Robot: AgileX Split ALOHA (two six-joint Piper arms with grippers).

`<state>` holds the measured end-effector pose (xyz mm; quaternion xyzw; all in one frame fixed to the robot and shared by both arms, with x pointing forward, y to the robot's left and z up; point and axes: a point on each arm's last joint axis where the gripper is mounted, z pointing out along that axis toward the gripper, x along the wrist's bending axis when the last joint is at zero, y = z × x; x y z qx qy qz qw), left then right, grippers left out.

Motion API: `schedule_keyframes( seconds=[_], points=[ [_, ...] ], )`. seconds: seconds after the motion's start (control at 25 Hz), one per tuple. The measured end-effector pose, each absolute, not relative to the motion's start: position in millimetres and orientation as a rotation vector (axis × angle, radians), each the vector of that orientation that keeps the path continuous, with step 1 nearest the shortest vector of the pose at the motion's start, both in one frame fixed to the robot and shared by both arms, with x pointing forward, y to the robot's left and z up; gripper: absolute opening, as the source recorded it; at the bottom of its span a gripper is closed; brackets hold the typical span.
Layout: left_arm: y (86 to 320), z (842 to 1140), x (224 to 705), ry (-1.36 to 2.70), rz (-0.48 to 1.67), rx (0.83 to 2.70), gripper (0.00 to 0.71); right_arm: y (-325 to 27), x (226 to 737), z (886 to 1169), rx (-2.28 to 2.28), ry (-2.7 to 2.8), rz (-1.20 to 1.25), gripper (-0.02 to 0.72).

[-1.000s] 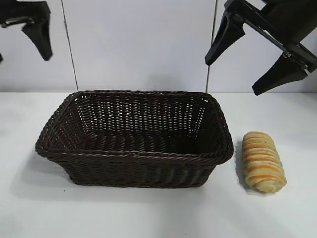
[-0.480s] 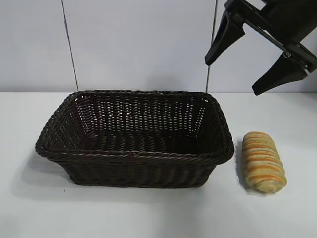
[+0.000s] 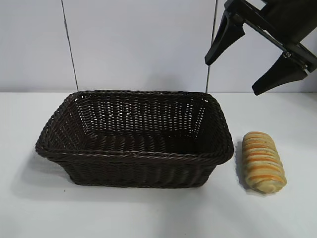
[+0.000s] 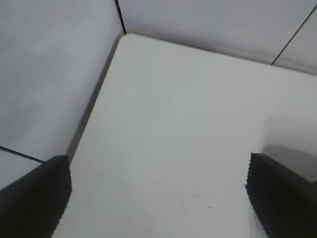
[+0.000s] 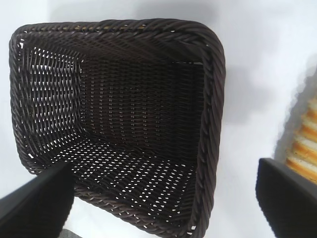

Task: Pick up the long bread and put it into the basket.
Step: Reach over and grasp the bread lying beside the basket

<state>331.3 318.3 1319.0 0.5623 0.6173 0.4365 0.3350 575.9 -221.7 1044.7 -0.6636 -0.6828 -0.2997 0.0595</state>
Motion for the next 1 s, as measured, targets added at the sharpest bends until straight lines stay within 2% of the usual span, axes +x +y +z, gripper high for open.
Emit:
schedule_keyframes(
  seconds=[0.08,0.2,0.52,0.68,0.84,1.0],
  points=[
    [311.9,1317.0,302.2,1.56,1.173,1.454,0.694,-221.8,575.8,1044.7,-2.007,-2.071,-0.906,0.694],
    [308.1,1293.0,269.1,1.557,1.207,1.447,0.694,-221.7,575.4,1044.6,-1.999,-2.077,-0.902,0.694],
    [300.6,1167.6,243.0,1.631,1.068,1.523,0.694,-221.4,574.4,1044.4,-1.983,-2.088,-0.892,0.694],
    [297.5,1118.6,235.8,1.689,0.977,1.534,0.694,-221.5,574.4,1044.3,-1.983,-2.089,-0.891,0.694],
    [295.3,1086.4,229.7,1.699,0.946,1.542,0.694,-221.4,574.3,1044.3,-1.981,-2.091,-0.891,0.694],
    [295.0,1067.3,231.8,1.708,0.918,1.556,0.694,-221.4,574.3,1044.3,-1.98,-2.092,-0.891,0.694]
  ],
)
